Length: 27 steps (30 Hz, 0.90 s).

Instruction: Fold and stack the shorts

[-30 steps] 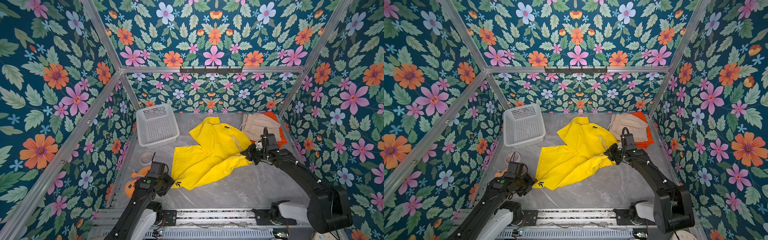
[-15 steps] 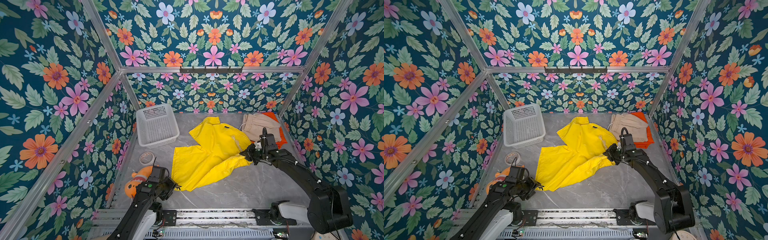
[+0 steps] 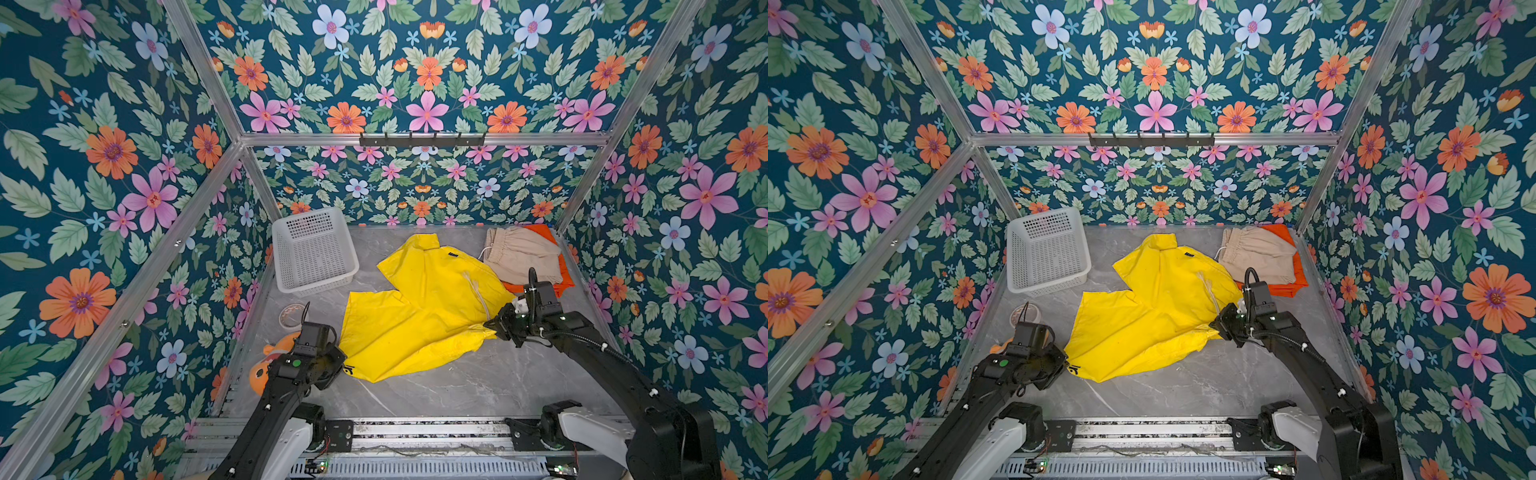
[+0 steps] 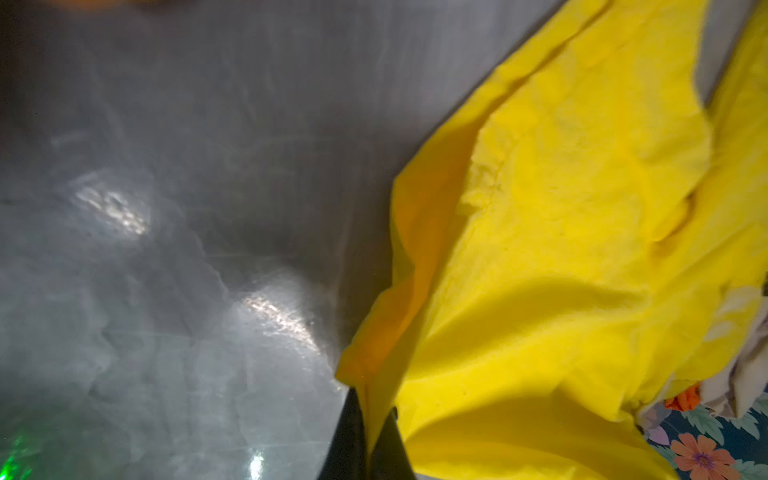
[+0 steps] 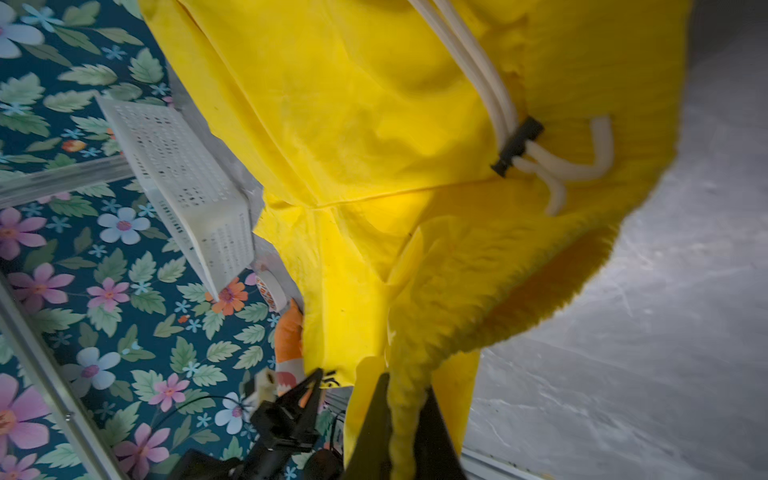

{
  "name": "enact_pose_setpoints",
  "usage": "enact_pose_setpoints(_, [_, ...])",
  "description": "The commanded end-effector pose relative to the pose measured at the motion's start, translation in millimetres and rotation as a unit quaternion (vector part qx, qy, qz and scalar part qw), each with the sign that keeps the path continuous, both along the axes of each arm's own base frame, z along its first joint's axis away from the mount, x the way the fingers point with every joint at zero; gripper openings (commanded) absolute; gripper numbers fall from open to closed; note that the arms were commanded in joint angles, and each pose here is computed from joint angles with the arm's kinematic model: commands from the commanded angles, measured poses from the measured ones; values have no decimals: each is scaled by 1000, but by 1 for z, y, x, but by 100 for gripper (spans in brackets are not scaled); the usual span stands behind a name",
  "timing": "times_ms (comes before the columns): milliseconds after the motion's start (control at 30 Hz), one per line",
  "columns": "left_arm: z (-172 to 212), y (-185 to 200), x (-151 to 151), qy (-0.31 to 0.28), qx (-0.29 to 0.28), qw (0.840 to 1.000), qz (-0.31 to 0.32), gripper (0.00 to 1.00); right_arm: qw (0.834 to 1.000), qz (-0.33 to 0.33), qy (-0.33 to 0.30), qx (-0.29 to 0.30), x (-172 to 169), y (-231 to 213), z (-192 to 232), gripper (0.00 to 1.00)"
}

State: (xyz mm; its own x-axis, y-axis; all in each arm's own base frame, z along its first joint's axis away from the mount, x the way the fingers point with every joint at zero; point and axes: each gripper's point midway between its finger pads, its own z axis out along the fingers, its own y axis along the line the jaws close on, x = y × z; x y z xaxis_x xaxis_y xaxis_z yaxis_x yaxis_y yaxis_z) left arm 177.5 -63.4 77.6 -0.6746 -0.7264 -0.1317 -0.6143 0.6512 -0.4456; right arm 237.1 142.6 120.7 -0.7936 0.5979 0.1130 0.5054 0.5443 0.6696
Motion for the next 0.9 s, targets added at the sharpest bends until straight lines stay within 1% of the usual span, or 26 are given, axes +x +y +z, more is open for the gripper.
enact_pose_setpoints(0, [32, 30, 3, -10, 97, 995, -3, 0, 996, 21, 85, -37, -56, -9, -28, 0])
enact_pose_setpoints(67, [63, 39, 11, -27, 133, 991, -9, 0, 993, 26, 113, -37, -83, -11, -38, 0])
enact_pose_setpoints(100, [77, 42, 16, -40, 145, 989, -13, 0, 993, 24, 114, -31, -89, -11, -38, 0])
enact_pose_setpoints(133, [93, 44, 23, -55, 158, 986, -19, 0, 994, 17, 102, -25, -90, -12, -32, 0])
enact_pose_setpoints(200, [126, 48, 40, -82, 187, 979, -30, 0, 998, 9, 58, -29, -80, -15, -8, 0])
enact_pose_setpoints(300, [188, 50, 71, -130, 227, 964, -51, 0, 998, 12, -37, -42, -49, -17, 56, 0])
enact_pose_setpoints(367, [239, 52, 91, -180, 251, 949, -55, 0, 993, 26, -104, -57, -27, -16, 105, 0])
enact_pose_setpoints(433, [290, 53, 105, -237, 270, 932, -55, 0, 982, 37, -167, -74, -12, -17, 154, 0])
enact_pose_setpoints(533, [365, 59, 108, -318, 298, 899, -47, 0, 959, 54, -263, -94, 1, -19, 229, 0])
enact_pose_setpoints(600, [406, 60, 101, -368, 306, 877, -46, 0, 935, 63, -334, -101, 1, -20, 281, 0])
enact_pose_setpoints(667, [444, 62, 90, -417, 312, 853, -41, 0, 905, 72, -409, -96, -5, -18, 332, 0])
enact_pose_setpoints(767, [483, 67, 72, -470, 323, 821, -27, 0, 863, 81, -493, -74, -20, -14, 389, 0])
enact_pose_setpoints(833, [501, 70, 62, -494, 328, 805, -20, 0, 840, 90, -531, -59, -29, -10, 413, 0])
enact_pose_setpoints(867, [507, 72, 58, -502, 331, 799, -15, 0, 832, 95, -544, -54, -34, -9, 421, 0])
